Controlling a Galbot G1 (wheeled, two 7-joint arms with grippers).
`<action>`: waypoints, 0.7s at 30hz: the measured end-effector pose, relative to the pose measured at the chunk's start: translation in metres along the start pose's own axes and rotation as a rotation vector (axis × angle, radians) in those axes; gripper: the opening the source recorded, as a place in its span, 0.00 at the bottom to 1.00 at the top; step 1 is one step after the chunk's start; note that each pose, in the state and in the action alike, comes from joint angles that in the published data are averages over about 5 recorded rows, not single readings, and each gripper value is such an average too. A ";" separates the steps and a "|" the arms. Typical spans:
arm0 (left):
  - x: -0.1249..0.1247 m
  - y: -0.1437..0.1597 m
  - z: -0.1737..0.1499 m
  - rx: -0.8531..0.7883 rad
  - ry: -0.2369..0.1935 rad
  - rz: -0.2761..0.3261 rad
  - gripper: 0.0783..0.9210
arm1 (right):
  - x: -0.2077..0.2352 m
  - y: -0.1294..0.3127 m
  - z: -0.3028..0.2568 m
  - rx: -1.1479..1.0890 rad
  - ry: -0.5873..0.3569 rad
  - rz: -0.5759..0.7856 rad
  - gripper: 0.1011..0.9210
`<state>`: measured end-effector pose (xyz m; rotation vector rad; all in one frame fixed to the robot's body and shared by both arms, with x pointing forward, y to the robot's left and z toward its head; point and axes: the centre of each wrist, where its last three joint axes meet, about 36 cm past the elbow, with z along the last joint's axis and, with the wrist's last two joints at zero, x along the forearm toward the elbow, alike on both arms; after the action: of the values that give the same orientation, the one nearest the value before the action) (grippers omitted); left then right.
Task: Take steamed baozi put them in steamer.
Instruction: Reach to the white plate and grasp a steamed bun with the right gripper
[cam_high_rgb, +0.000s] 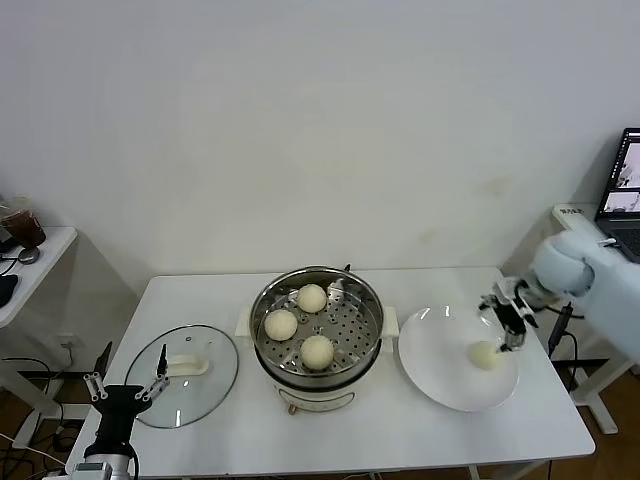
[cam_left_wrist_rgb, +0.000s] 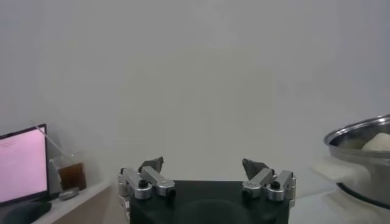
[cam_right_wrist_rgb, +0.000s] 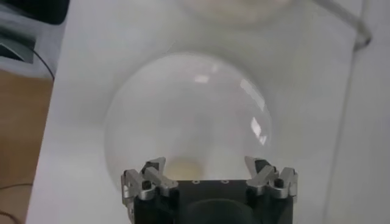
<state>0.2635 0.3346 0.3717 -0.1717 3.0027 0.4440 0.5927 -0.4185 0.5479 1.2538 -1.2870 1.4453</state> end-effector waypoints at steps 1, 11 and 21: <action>0.000 0.000 0.000 -0.001 0.000 -0.001 0.88 | -0.005 0.002 0.004 -0.008 0.006 -0.001 0.88; 0.000 0.007 0.002 -0.012 0.005 -0.014 0.88 | -0.051 0.001 0.013 -0.045 0.027 -0.001 0.88; 0.000 0.008 0.005 -0.012 0.012 -0.021 0.88 | -0.089 -0.008 0.001 -0.053 0.033 -0.017 0.87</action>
<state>0.2626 0.3434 0.3696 -0.2071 3.0077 0.4600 0.6160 -0.4145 0.4616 1.1986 -1.2820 1.4050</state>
